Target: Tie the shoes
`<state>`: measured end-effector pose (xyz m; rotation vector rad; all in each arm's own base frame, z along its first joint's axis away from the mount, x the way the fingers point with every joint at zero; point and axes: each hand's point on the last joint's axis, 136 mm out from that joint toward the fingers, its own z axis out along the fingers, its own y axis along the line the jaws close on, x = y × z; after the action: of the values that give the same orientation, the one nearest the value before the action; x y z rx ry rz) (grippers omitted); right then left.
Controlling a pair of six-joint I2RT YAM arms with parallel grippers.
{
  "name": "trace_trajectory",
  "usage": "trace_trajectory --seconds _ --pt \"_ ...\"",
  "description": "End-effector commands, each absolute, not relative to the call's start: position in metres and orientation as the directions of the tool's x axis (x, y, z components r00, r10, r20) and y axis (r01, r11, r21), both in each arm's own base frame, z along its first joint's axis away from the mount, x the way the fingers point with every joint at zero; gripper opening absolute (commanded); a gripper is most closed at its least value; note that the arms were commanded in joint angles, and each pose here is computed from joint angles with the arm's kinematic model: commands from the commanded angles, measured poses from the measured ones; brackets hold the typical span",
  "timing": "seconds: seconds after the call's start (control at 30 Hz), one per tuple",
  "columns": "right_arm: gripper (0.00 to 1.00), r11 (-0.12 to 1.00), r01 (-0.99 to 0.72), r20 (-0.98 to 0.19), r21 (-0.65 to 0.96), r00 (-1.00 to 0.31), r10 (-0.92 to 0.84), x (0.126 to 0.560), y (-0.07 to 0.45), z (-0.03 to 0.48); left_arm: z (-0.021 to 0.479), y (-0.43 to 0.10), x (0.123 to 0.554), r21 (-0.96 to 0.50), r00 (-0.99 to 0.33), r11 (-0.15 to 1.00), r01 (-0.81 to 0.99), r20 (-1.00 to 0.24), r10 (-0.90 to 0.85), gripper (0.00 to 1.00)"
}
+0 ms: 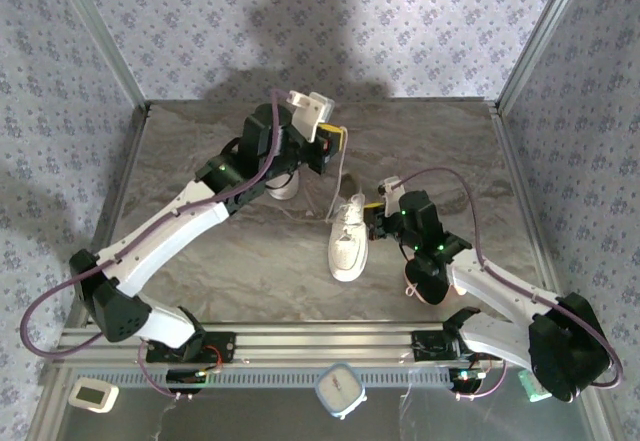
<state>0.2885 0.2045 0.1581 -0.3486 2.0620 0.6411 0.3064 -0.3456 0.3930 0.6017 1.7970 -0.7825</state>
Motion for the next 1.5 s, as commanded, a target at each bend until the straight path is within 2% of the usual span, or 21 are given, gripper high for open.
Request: trace_trajectory --seconds 0.0,0.17,0.33,0.47,0.63,0.8,1.03,1.27,1.47 --pt "0.00 0.831 -0.463 -0.866 0.309 -0.497 0.046 0.302 0.205 0.178 0.426 -0.356 0.287 -0.250 -0.311 0.609 0.753 -0.950 -0.006 0.00" --pt "0.00 0.793 -0.390 -0.801 0.469 -0.567 0.194 0.308 0.217 0.200 0.427 -0.358 0.272 -0.253 -0.302 0.593 0.764 -0.953 -0.017 0.00" --pt "0.00 0.742 -0.236 -0.666 0.628 -0.656 0.354 0.314 0.224 0.198 0.422 -0.345 0.261 -0.291 -0.314 0.602 0.743 -0.947 -0.071 0.00" --pt "0.00 0.695 -0.153 -0.579 0.703 -0.690 0.434 0.318 0.231 0.194 0.418 -0.333 0.247 -0.320 -0.321 0.595 0.737 -0.941 -0.108 0.00" --pt "0.00 0.645 -0.145 -0.539 0.750 -0.698 0.471 0.325 0.248 0.205 0.417 -0.323 0.230 -0.341 -0.315 0.568 0.749 -0.938 -0.147 0.00" --pt "0.00 0.623 -0.171 -0.526 0.763 -0.724 0.446 0.324 0.270 0.211 0.418 -0.312 0.222 -0.352 -0.305 0.558 0.751 -0.935 -0.180 0.00" --pt "0.00 0.651 -0.118 -0.496 0.750 -0.751 0.436 0.323 0.272 0.181 0.439 -0.304 0.213 -0.344 -0.262 0.527 0.777 -0.938 -0.225 0.00" --pt "0.00 0.731 -0.152 -0.583 0.665 -0.718 0.381 0.310 0.252 0.181 0.464 -0.296 0.218 -0.320 -0.195 0.555 0.768 -0.942 -0.273 0.00" --pt "0.00 0.751 -0.246 -0.645 0.613 -0.705 0.296 0.291 0.244 0.179 0.476 -0.296 0.233 -0.284 -0.145 0.611 0.739 -0.953 -0.267 0.00"
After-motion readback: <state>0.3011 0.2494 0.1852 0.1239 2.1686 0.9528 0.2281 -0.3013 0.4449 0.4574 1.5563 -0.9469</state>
